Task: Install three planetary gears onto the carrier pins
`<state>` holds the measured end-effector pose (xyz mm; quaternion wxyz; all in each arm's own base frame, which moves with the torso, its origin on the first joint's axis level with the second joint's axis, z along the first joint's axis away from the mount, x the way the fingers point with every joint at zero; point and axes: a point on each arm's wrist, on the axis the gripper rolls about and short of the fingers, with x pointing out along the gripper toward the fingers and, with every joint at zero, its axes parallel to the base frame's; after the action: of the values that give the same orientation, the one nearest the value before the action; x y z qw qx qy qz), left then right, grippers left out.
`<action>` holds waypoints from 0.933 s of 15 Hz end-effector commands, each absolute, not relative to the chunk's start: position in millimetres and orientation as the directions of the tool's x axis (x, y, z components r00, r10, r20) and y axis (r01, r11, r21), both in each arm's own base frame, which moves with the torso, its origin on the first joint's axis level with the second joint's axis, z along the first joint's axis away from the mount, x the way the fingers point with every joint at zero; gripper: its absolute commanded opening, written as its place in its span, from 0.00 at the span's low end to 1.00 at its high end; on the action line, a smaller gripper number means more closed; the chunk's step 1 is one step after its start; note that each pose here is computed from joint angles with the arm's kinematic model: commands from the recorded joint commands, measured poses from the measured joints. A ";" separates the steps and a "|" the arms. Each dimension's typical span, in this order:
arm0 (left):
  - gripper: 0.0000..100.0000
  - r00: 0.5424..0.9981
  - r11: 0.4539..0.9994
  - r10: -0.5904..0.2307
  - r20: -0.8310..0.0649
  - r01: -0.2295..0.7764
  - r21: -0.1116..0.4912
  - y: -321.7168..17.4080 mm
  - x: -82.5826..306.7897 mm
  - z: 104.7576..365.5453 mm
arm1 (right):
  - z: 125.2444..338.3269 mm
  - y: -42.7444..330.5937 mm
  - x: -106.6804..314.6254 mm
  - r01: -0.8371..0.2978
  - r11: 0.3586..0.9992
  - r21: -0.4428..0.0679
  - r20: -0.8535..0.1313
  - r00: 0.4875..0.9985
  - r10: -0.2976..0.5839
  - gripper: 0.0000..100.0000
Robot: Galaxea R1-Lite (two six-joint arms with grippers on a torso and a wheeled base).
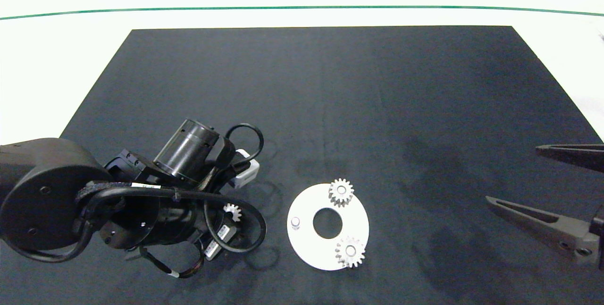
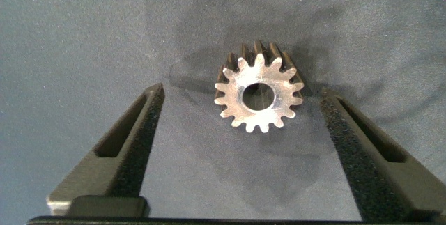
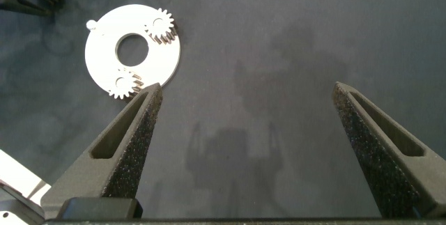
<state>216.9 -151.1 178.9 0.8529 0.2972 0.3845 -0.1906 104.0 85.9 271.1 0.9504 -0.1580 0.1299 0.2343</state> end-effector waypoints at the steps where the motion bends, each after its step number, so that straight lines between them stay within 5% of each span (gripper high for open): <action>1: 0.84 0.638 0.751 -0.099 -0.764 0.551 0.363 -151.2 216.5 178.6 | 270.2 86.5 104.8 -0.486 0.840 -0.242 -0.325 0.856 0.402 1.00; 14: 0.57 0.656 0.751 -0.140 -0.741 0.558 0.352 -160.5 212.6 177.5 | 270.4 86.3 104.4 -0.486 0.840 -0.242 -0.324 0.856 0.402 1.00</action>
<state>212.9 -160.7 177.3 0.8633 0.2874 0.3621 -0.2027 104.0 85.8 270.8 0.9504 -0.1579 0.1300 0.2342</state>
